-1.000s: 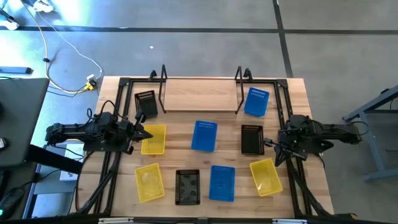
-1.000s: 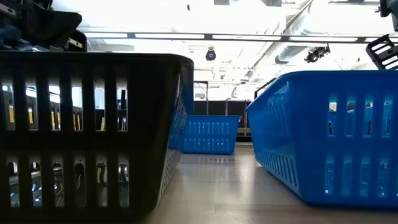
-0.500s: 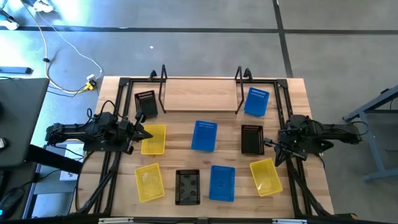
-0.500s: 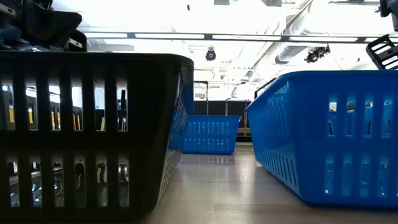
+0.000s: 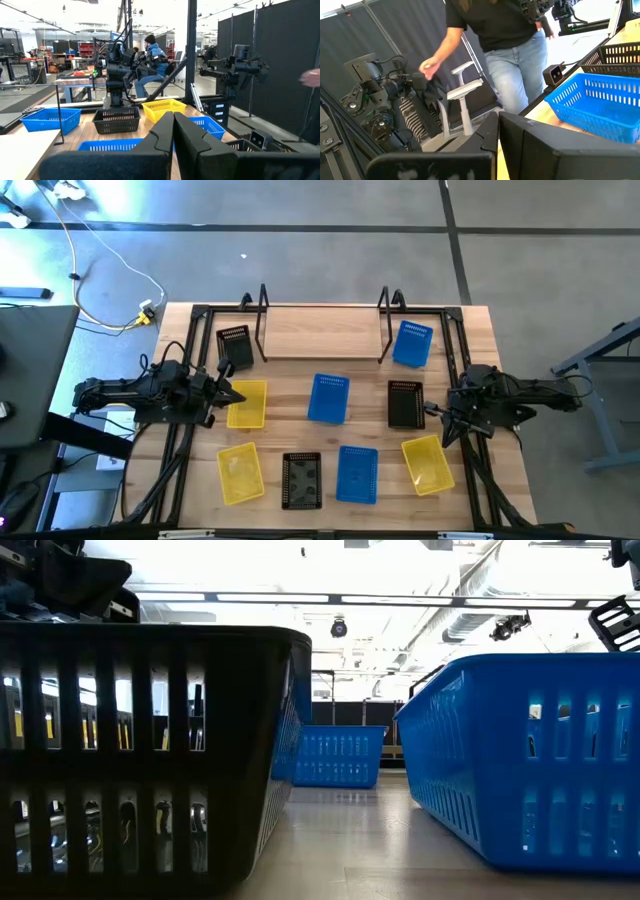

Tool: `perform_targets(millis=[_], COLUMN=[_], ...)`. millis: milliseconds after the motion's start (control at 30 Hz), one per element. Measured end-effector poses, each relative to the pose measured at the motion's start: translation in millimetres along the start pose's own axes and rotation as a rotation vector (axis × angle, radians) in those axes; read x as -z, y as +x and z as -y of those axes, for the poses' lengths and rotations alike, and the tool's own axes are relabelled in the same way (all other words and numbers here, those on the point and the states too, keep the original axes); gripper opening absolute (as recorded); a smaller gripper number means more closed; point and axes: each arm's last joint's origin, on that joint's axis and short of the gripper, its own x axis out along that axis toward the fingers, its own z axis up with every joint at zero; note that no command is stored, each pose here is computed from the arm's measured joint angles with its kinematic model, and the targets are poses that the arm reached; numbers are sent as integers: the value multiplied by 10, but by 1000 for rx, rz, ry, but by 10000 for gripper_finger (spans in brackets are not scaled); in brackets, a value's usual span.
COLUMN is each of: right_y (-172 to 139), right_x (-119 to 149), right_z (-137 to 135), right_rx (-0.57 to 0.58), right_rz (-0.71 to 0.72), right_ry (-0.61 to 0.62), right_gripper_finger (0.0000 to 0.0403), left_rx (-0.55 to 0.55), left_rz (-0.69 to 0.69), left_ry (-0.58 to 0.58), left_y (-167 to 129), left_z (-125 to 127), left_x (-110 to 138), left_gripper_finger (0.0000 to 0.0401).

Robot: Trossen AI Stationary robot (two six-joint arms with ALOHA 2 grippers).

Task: Stack baskets on shelf by color

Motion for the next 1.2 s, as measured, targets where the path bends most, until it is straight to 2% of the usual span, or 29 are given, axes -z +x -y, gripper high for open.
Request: perform_targets(millis=[667,1200], right_y=[0,-27], right_x=[-2,-41], right_z=[3,115], right_rx=[11,412], right_rz=[4,144], right_ry=[0,-8], right_gripper_finger=[0,0], left_rx=[0,0], left_rz=[0,0], left_ry=[0,0], left_y=[0,0], left_z=[0,0], left_x=[0,0], left_gripper_finger=[1,1])
